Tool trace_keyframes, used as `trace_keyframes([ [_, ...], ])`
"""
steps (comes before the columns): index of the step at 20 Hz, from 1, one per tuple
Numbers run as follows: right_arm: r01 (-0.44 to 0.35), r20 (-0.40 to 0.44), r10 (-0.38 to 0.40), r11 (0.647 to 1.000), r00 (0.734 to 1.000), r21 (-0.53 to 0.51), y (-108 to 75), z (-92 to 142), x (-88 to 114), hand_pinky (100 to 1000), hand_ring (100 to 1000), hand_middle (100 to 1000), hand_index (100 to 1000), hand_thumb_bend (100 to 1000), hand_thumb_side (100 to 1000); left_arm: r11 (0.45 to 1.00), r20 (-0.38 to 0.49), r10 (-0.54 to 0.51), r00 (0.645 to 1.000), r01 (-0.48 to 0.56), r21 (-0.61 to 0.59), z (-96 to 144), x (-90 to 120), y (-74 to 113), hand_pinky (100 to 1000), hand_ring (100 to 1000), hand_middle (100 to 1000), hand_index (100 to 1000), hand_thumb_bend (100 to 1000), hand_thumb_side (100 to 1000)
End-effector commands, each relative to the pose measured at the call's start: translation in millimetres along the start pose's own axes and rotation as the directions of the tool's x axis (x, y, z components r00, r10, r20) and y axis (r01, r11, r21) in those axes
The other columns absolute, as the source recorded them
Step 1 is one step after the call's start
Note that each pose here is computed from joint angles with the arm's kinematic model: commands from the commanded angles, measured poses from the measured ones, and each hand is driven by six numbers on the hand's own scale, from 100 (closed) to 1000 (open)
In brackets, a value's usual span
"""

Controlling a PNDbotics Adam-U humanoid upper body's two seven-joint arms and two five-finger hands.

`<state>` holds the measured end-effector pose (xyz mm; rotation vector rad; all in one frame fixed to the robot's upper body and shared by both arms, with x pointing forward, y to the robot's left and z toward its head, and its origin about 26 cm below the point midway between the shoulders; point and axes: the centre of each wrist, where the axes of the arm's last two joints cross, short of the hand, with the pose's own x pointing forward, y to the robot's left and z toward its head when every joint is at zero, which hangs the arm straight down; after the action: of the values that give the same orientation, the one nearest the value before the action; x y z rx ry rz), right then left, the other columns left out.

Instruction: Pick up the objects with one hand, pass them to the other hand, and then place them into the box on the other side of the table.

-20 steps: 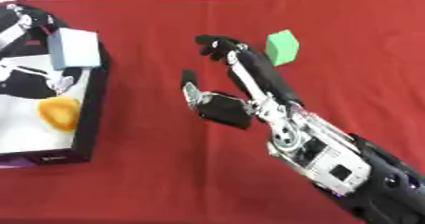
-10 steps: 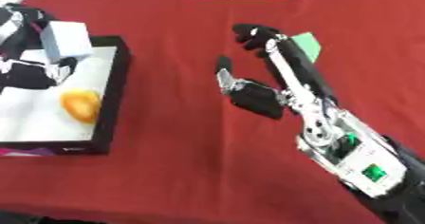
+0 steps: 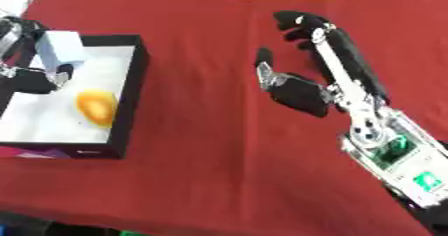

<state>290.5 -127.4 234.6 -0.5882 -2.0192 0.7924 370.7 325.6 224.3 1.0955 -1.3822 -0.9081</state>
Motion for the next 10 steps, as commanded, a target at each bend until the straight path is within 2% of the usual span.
trace_keyframes([
  [1,-0.010,0.031,0.012,0.999,0.999,-0.037,-9.7,0,3,790,792,773,868,100,363,0.999,-0.020,-0.032,0.999,0.032,0.016,-3,-9,8.8,828,751,649,736,290,313],
  [5,-0.003,0.028,0.004,0.999,1.000,-0.037,-9.3,0,2,788,790,771,869,100,372,0.997,-0.037,-0.062,0.997,0.060,-0.048,-6,-15,4.0,877,815,717,792,412,446],
  [10,0.003,0.026,-0.002,0.999,1.000,-0.033,-8.1,1,1,789,790,770,868,100,373,0.994,-0.074,-0.066,0.995,0.059,-0.089,-9,-21,6.0,914,843,740,819,573,481],
])
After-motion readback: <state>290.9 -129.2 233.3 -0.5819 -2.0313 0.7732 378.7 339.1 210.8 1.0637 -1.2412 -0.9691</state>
